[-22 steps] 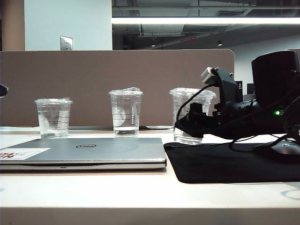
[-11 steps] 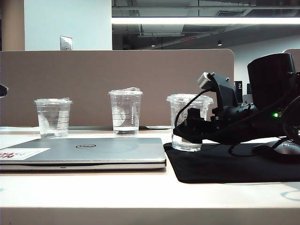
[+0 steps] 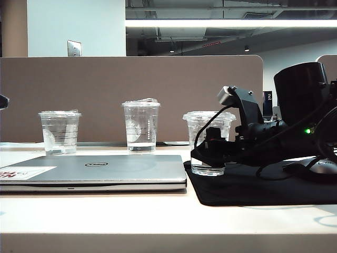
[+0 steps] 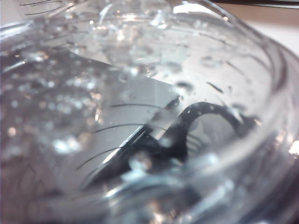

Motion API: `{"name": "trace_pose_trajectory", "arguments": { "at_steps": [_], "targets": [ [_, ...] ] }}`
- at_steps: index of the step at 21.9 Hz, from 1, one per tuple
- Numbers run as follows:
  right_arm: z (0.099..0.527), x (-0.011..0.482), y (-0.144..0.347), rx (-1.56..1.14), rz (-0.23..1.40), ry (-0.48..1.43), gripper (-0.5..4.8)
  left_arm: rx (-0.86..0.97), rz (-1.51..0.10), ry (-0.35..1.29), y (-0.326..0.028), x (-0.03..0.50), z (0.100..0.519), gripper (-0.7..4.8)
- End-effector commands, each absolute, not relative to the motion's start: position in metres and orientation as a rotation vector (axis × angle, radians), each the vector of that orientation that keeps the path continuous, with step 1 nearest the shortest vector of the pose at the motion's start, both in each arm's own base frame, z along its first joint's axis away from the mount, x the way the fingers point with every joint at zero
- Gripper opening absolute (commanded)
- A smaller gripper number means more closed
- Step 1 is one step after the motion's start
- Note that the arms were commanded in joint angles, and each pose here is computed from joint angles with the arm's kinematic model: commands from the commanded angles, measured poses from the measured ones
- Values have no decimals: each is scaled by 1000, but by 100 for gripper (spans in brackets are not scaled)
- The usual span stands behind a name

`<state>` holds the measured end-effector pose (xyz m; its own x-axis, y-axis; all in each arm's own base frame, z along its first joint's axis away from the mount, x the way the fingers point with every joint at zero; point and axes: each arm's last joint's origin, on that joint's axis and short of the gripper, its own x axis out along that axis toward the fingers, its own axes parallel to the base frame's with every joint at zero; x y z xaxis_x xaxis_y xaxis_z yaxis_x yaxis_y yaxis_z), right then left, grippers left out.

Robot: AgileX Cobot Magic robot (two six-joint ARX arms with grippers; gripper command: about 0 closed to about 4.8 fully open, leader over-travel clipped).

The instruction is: Pick up the coffee cup on the right and place it on the right side of the laptop.

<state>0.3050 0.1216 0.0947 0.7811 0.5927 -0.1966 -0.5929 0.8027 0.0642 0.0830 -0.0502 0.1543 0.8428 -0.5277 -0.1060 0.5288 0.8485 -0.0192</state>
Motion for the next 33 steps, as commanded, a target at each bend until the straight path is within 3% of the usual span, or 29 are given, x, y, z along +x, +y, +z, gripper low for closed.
{"name": "trace_pose_trajectory", "arguments": {
  "at_steps": [1,4,8,16,33],
  "targets": [
    [99,306,122,-8,643,183,388,9,-558,93,-50,83,157,-5],
    [99,306,122,-7,643,183,455,9,-558,93,-50,83,157,-5],
    [99,306,122,-7,642,182,478,9,-558,93,-50,83,157,-5],
    [100,291,115,-10,602,171,479,9,-558,93,-50,83,157,-5],
    [133,191,77,201,528,111,479,8,-550,91,-49,83,157,-5]
  ]
}}
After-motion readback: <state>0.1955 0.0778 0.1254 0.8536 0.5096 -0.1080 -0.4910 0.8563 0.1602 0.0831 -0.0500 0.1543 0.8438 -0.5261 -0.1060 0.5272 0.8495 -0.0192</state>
